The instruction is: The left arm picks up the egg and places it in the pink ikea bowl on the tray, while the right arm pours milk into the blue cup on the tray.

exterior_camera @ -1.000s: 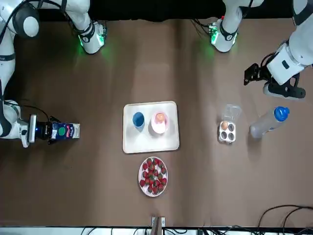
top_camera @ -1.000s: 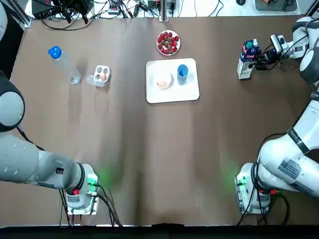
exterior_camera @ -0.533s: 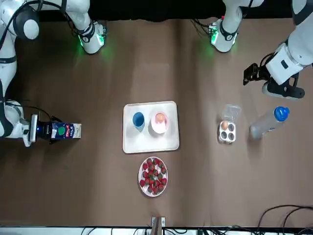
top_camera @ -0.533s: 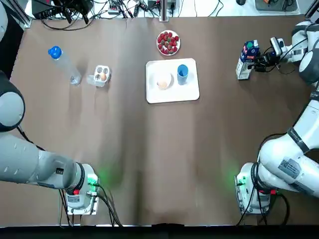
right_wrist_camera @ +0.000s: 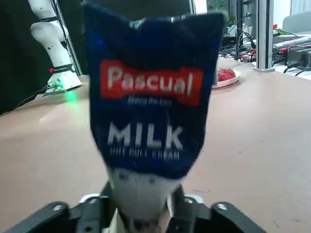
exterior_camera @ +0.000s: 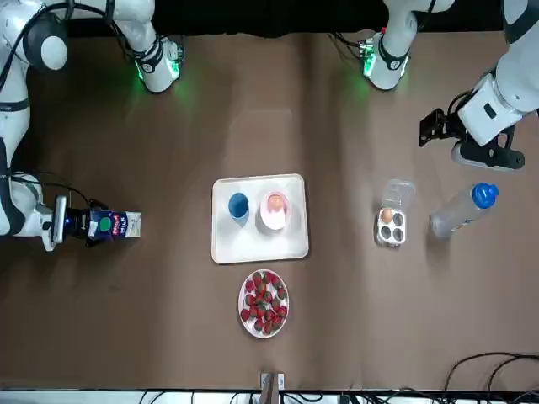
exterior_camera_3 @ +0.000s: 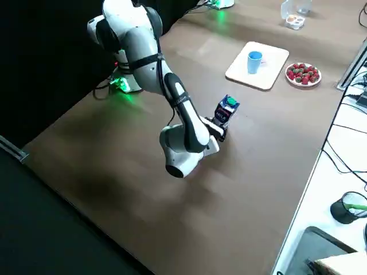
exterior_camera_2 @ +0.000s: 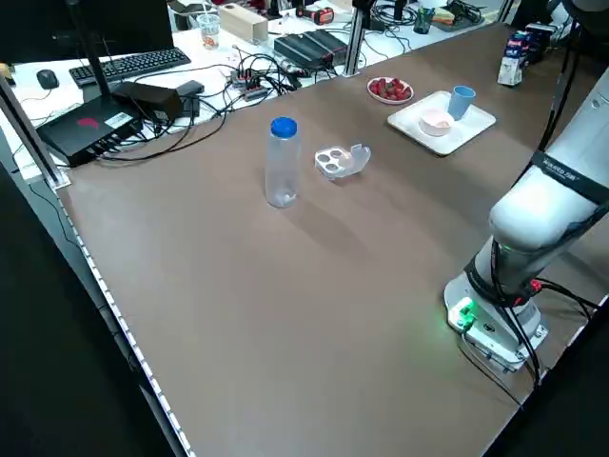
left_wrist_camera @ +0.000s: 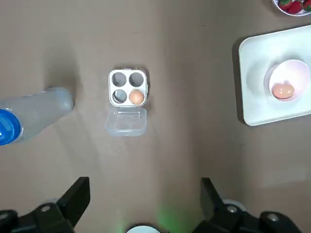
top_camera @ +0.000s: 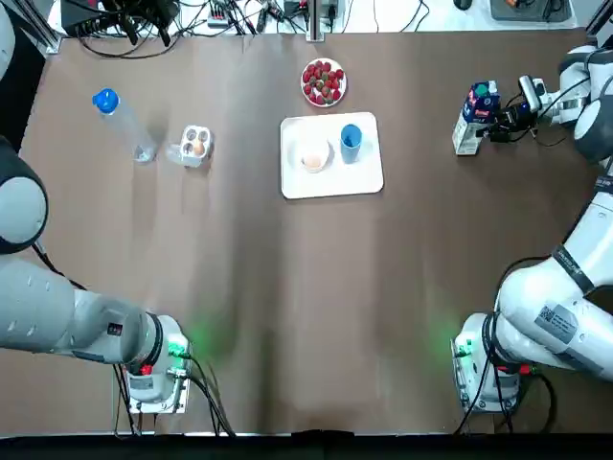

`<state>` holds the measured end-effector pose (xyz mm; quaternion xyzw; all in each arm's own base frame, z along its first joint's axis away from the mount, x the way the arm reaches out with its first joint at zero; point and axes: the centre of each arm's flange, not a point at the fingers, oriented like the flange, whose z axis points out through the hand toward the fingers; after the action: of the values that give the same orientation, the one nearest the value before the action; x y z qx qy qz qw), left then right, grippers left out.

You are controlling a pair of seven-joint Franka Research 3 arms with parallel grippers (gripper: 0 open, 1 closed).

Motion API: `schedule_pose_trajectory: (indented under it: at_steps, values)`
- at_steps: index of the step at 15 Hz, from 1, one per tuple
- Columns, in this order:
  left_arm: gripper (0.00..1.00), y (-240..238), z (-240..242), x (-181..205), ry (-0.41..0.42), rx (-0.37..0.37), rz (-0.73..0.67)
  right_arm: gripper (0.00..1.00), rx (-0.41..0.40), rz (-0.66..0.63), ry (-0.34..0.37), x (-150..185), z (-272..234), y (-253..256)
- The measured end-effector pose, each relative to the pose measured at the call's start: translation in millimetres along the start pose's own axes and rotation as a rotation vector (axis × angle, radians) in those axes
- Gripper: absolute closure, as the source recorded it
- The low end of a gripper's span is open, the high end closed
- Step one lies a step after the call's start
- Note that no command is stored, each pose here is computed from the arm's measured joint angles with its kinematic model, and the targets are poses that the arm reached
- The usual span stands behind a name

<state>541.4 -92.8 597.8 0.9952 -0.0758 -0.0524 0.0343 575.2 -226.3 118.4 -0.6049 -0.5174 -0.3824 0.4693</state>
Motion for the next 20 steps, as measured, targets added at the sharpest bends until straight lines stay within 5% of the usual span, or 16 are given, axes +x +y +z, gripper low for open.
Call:
schedule_pose_trajectory:
  at_steps: [4,5,8,11,20]
  values:
    - [0.0,0.0,0.0,0.0,0.0,0.0,0.0,0.37,-0.004,0.0,0.003,-0.8,-3.0,-1.3]
    - [0.0,0.0,0.0,0.0,0.0,0.0,0.0,0.19,-0.004,0.0,0.003,-0.9,-3.3,-1.4]
    - [0.0,-0.1,0.0,0.0,0.0,0.0,0.0,0.16,-0.005,0.0,0.003,-1.0,-3.9,-1.6]
    - [0.0,-2.3,0.0,0.0,0.0,0.019,-0.001,0.0,-0.007,-0.001,0.003,-1.0,-4.8,-1.6]
    - [0.0,-4.4,-2.1,2.3,0.022,0.042,-0.006,0.0,-0.051,0.012,0.005,-10.2,-32.9,-12.8]
